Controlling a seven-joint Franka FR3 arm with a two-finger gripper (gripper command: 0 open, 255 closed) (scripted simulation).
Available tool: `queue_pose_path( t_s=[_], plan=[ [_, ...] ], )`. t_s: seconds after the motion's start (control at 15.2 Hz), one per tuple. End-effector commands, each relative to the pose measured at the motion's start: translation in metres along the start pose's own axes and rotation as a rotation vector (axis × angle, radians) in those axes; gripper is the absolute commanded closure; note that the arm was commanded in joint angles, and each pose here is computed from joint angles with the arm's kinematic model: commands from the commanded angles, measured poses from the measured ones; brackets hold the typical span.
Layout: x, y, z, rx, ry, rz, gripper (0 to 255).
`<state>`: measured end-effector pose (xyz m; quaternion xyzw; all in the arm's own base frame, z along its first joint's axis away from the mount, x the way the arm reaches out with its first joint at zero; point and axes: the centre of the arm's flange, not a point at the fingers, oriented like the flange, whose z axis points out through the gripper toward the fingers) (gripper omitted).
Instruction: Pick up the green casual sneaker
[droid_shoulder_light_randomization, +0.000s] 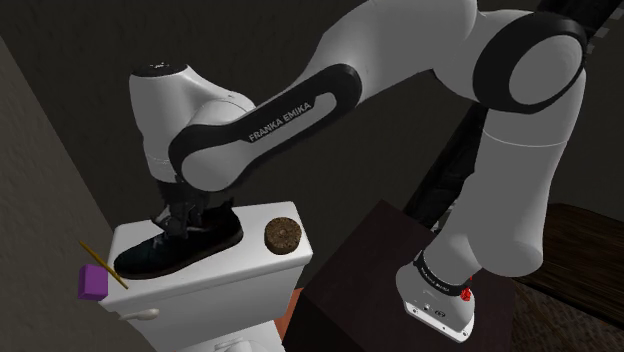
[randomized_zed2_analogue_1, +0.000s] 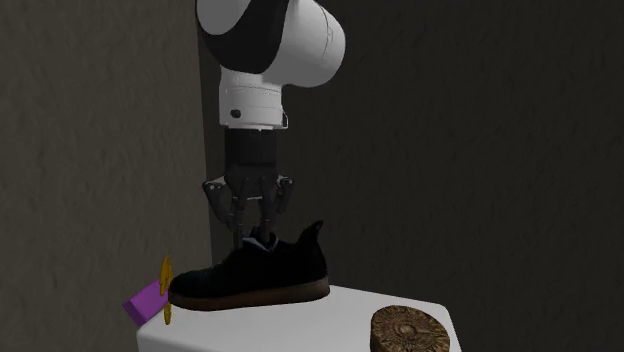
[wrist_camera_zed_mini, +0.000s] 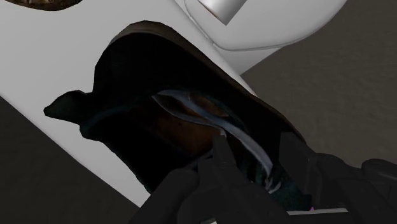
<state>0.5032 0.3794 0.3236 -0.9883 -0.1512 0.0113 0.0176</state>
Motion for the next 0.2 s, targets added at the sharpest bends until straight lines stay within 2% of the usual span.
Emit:
queue_pose_path(
  t_s=[0.0,0.13],
  plan=[
    [-0.0011,-0.0011,-0.0126,0.001,0.002,0.000,255],
    [-0.0011,-0.0011,-0.0135,0.001,0.002,0.000,255]
  ],
)
